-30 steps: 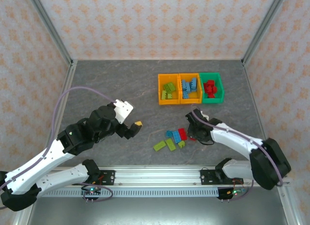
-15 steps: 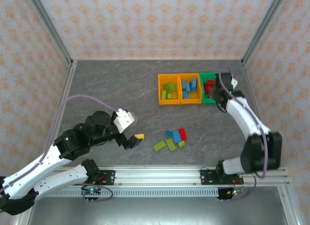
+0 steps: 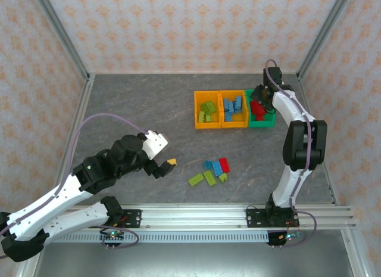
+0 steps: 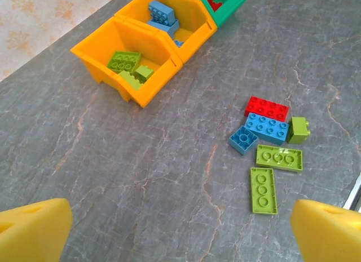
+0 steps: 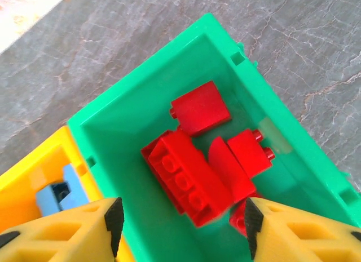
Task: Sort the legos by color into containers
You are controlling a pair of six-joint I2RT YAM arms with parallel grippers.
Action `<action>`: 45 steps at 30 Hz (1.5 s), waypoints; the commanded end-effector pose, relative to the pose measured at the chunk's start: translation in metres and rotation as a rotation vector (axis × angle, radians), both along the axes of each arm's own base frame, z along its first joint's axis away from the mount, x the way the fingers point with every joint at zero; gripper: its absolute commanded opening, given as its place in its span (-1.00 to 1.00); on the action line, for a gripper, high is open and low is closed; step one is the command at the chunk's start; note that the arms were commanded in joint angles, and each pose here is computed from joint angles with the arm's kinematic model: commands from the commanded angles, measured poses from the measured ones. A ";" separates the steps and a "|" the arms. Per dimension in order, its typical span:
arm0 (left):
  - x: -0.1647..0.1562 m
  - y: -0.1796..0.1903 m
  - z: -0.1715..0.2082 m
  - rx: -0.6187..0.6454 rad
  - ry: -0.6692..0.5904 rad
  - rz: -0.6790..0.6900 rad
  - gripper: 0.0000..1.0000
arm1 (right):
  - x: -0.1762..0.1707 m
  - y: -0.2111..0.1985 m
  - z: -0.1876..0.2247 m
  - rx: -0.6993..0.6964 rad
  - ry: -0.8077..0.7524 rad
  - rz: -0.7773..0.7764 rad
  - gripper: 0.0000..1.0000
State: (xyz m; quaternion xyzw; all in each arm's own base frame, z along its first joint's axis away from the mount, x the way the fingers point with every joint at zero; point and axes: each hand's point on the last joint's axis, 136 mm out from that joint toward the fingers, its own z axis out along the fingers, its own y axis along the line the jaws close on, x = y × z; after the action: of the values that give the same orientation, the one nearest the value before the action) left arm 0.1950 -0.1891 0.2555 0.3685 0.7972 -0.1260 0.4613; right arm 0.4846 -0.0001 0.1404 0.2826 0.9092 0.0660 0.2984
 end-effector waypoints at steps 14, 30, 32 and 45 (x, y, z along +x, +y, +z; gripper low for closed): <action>0.008 0.024 0.027 -0.009 -0.093 0.114 1.00 | -0.222 0.132 0.020 0.108 0.041 0.471 0.37; 0.011 0.019 0.013 0.043 -0.062 0.098 1.00 | -0.268 0.171 -0.095 0.096 0.365 0.647 0.29; 0.011 0.019 0.012 0.046 -0.062 0.100 1.00 | -0.264 0.168 -0.102 0.071 0.371 0.623 0.21; 0.012 0.019 0.008 0.061 -0.056 0.098 1.00 | -0.267 0.141 -0.129 -0.043 0.439 0.513 0.04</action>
State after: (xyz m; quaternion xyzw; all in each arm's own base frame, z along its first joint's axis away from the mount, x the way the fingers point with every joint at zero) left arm 0.2068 -0.1734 0.2595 0.3449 0.8056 -0.0769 0.4756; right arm 0.2249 0.1598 0.0261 0.0282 0.9906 0.1054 0.0824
